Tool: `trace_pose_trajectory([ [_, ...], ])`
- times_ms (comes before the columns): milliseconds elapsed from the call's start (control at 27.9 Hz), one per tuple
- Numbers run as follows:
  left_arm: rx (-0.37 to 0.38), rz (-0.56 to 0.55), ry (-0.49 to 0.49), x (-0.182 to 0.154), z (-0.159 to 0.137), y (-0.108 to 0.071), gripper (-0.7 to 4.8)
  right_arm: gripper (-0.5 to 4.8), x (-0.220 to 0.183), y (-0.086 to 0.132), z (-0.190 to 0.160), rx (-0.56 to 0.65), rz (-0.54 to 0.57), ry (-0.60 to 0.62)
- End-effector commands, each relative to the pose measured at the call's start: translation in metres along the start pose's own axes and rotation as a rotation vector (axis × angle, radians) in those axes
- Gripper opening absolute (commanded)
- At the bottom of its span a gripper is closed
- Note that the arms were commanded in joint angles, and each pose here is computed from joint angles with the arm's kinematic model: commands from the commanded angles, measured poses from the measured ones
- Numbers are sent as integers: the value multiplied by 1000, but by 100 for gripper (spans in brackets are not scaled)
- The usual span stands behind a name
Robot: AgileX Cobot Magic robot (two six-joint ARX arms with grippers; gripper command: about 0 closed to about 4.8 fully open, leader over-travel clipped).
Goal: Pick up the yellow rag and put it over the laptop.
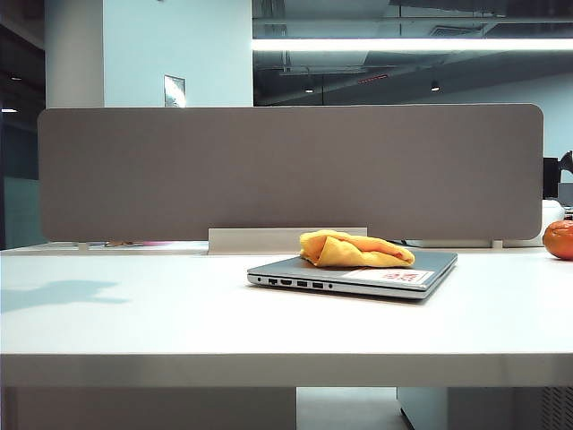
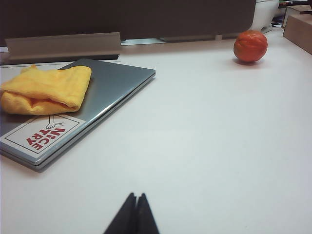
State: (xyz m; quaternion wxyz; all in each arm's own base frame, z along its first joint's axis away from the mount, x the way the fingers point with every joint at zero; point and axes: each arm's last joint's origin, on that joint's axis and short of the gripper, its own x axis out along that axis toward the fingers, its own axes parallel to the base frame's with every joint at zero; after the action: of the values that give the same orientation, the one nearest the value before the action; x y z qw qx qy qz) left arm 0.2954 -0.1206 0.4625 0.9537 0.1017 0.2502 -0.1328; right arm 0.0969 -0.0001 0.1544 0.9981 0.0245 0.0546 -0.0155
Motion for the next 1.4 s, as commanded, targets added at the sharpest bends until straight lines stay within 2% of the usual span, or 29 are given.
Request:
trace_pose_trajectory([
  [36,16,23,-9,-20,0,3,-6,-6,0,0,0,0,-3,-10],
  [179,13,28,-16,-36,-4,7,-6,-6,0,0,0,0,-3,-10],
  [430,-12,35,-94,-64,-16,11,-6,-6,0,0,0,0,-4,-10],
  [609,-27,34,-102,-79,-27,12,-6,-6,0,0,0,0,-4,-10],
  [717,-62,26,-126,-87,-44,12,-6,-6,0,0,0,0,-4,-10],
  [825,-67,26,-136,-88,-63,11,-6,-6,0,0,0,0,-4,-10],
  [932,-51,31,-127,-88,-101,8,-6,-6,0,0,0,0,-3,-10],
  [1076,-65,32,-114,-92,-132,7,-6,-6,0,0,0,0,-4,-10],
  [1183,-58,32,-94,-93,-148,6,-6,-6,0,0,0,0,-3,-10],
  [1398,-42,23,17,-93,-161,5,-6,-6,0,0,0,0,-3,-10],
])
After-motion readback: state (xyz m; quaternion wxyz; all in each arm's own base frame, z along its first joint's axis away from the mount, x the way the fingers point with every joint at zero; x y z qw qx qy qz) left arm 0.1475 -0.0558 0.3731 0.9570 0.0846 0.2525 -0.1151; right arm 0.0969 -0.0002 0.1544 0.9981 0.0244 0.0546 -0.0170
